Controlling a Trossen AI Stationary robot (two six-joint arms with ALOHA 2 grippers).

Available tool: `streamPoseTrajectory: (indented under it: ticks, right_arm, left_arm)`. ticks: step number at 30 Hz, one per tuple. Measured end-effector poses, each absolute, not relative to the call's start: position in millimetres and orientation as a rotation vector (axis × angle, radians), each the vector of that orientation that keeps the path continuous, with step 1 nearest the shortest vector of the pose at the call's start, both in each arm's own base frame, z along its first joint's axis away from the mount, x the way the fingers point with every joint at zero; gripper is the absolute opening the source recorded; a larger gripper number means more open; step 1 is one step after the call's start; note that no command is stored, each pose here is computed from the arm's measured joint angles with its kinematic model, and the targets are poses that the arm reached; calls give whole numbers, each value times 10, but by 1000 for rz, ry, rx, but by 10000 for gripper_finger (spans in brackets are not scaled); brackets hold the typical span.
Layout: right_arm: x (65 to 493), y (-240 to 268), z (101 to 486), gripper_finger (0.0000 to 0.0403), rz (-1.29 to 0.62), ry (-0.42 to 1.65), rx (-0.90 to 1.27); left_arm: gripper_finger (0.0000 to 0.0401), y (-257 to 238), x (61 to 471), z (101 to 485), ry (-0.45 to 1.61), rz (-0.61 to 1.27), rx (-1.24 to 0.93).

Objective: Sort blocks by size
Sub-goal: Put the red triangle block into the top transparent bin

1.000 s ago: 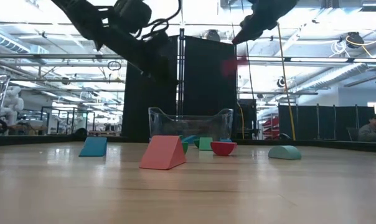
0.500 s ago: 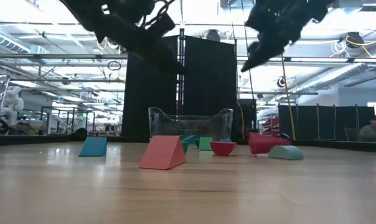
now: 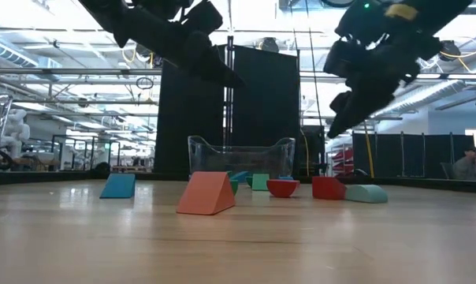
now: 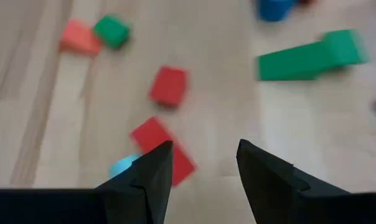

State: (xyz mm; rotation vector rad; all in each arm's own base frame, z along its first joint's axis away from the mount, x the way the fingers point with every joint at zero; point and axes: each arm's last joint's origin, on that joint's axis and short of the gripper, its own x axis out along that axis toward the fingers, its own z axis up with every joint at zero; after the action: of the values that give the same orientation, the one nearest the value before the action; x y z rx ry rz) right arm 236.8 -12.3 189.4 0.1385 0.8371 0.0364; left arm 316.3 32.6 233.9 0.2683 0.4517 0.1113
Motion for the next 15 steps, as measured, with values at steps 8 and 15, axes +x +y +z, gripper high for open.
streamPoseTrajectory:
  ticks: [8, 15]
  right_arm:
    - [2523, 29, 1581, 195, 170, 902, -42]
    - [2710, 24, 1431, 257, 193, 961, -68]
  left_arm:
    - [173, 326, 3157, 2326, 464, 111, 260]
    - [173, 325, 3155, 2321, 470, 110, 260]
